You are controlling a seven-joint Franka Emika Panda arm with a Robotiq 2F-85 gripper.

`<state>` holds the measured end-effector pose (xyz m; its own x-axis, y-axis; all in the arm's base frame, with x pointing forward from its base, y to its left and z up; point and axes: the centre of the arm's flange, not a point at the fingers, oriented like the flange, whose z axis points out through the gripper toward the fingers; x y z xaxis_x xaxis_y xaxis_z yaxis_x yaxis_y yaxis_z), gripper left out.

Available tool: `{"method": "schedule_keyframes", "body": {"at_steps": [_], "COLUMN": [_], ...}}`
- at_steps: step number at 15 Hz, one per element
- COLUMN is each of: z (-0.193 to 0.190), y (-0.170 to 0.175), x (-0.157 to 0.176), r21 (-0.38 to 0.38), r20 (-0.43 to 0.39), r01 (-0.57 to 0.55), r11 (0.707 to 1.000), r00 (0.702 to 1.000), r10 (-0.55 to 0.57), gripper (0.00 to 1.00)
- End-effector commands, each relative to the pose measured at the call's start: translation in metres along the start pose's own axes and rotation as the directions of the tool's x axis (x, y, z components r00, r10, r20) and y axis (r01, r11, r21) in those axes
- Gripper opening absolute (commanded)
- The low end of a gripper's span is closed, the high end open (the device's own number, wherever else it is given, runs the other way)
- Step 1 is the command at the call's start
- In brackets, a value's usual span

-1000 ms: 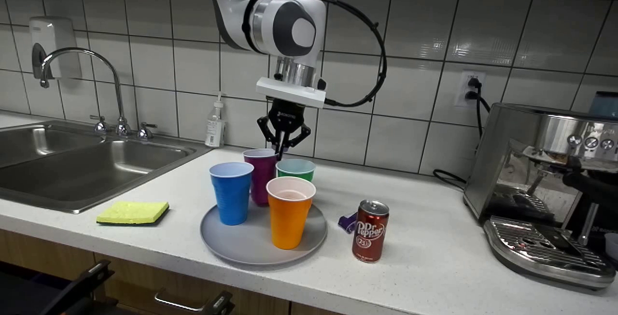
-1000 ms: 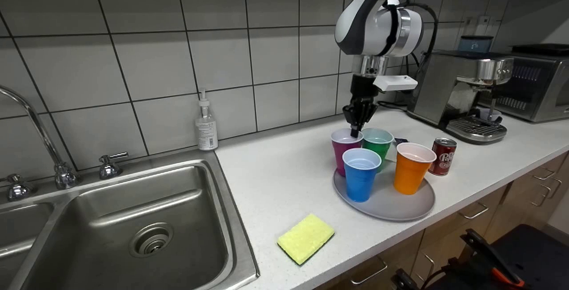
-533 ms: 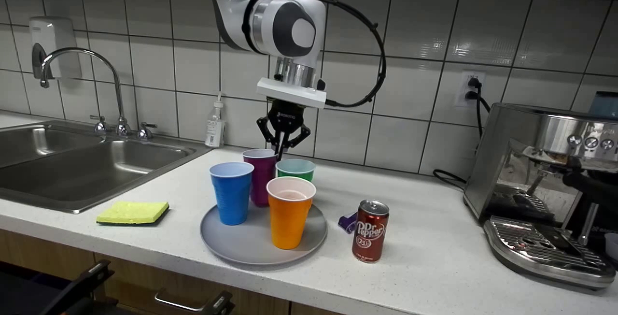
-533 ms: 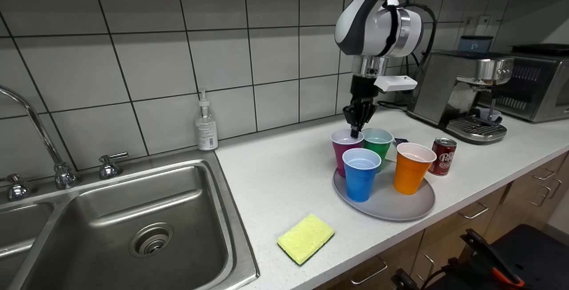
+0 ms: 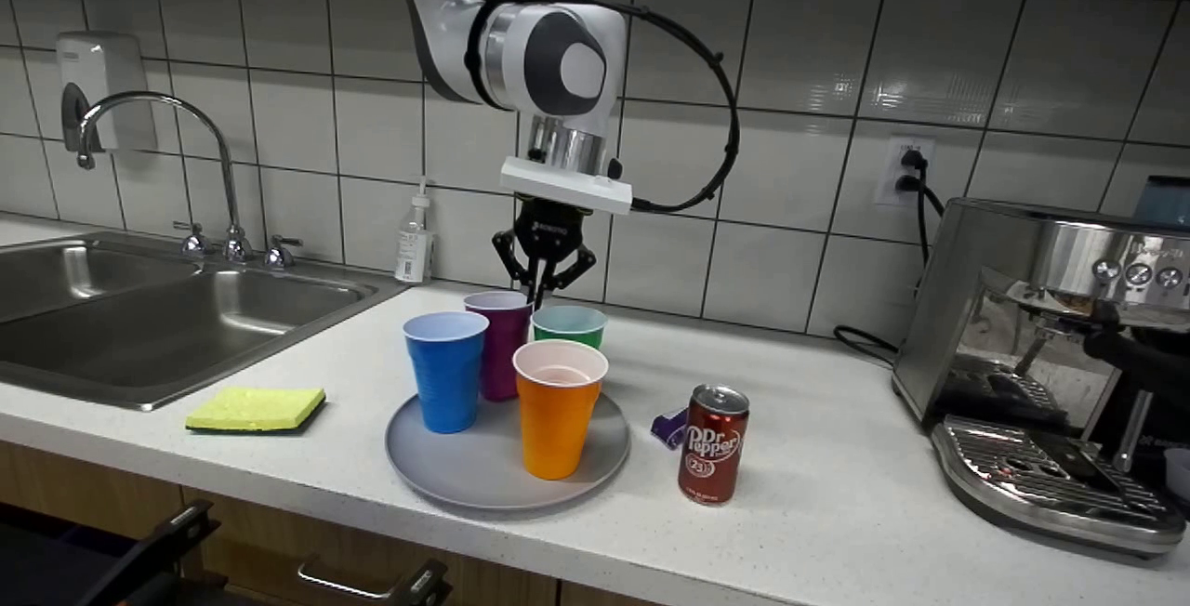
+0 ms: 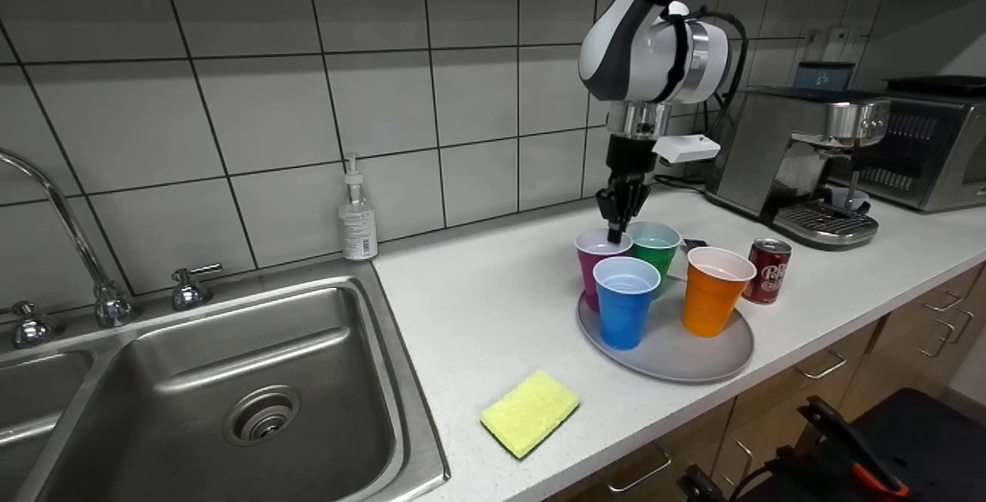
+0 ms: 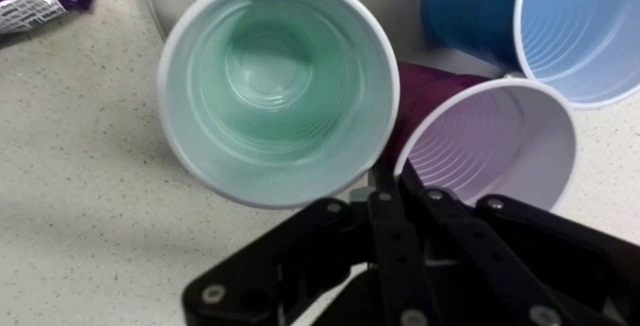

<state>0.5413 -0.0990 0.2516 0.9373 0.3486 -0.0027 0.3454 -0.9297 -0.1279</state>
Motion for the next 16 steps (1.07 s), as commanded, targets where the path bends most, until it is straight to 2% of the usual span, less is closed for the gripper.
{"method": "schedule_keyframes", "body": {"at_steps": [1, 2, 3, 5, 12, 14, 16], "z": [-0.0002, 0.0, -0.0003, -0.0005, -0.0006, -0.0004, -0.0009], "y": [0.0046, 0.0046, 0.0044, 0.0039, 0.0029, 0.0026, 0.0015], "x": [0.0002, 0.0001, 0.0002, 0.0003, 0.0, 0.0005, 0.0014], "r21": [0.003, 0.002, -0.001, -0.005, -0.01, -0.011, -0.011], "r20": [0.019, 0.02, 0.021, 0.025, 0.028, 0.028, 0.026], "r01": [0.053, 0.058, 0.063, 0.071, 0.09, 0.092, 0.091], "r11": [0.999, 0.998, 0.998, 0.997, 0.996, 0.996, 0.996], "r00": [0.998, 0.998, 0.998, 0.997, 0.996, 0.995, 0.996], "r10": [-0.053, -0.058, -0.063, -0.071, -0.09, -0.092, -0.091], "gripper": [0.01, 0.01, 0.3, 0.38, 0.91, 1.0, 1.0]}}
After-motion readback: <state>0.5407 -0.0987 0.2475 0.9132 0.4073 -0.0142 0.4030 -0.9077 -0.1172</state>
